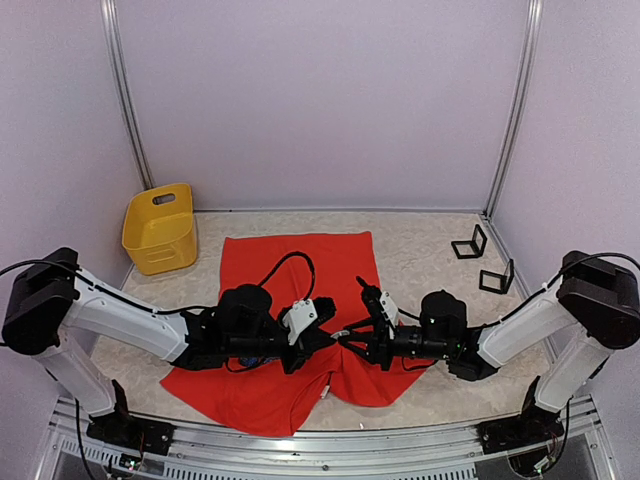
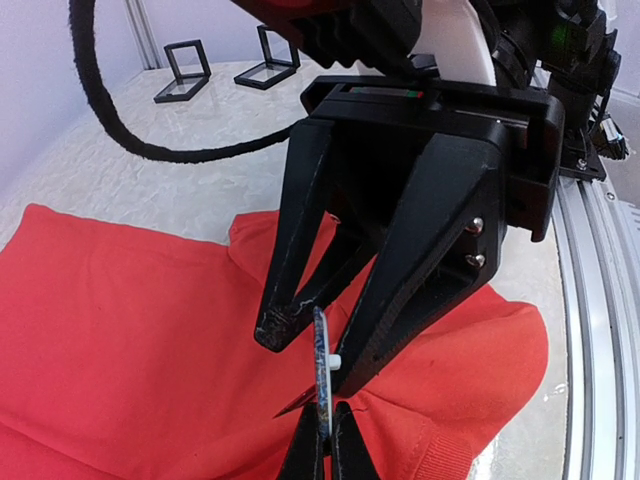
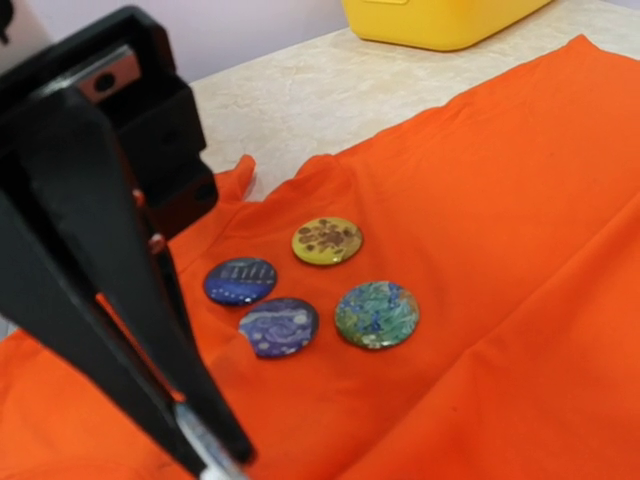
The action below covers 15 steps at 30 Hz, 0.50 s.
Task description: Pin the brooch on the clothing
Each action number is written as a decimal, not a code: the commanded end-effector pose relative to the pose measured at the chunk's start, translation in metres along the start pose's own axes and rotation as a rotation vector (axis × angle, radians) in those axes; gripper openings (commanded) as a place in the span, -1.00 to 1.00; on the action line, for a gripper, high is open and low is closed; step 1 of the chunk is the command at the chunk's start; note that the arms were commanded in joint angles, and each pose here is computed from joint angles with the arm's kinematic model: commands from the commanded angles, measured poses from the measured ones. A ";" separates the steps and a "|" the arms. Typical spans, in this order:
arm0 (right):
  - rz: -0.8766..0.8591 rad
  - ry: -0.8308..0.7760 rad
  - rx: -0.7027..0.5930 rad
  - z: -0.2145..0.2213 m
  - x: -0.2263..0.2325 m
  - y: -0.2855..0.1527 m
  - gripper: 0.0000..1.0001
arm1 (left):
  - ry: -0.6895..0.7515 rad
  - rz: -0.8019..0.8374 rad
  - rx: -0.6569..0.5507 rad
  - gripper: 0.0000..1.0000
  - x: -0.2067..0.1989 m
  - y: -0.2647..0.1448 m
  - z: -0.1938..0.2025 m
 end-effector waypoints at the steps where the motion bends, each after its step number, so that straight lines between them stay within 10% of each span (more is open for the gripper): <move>1: 0.083 0.004 -0.089 -0.022 -0.017 -0.006 -0.40 | 0.000 0.062 0.010 -1.00 -0.016 -0.006 0.003; 15: 0.008 -0.043 -0.072 -0.023 -0.005 -0.008 -0.29 | -0.003 0.003 0.029 -1.00 -0.009 -0.010 0.006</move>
Point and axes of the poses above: each gripper's point midway between its finger pads, its own y axis out along the fingers, its own x axis along the line the jaws close on, z = x × y, the point moved 3 cm from there along -y, back along the fingers, and after that the axes turned 5 degrees about y, right-handed, at the moved point
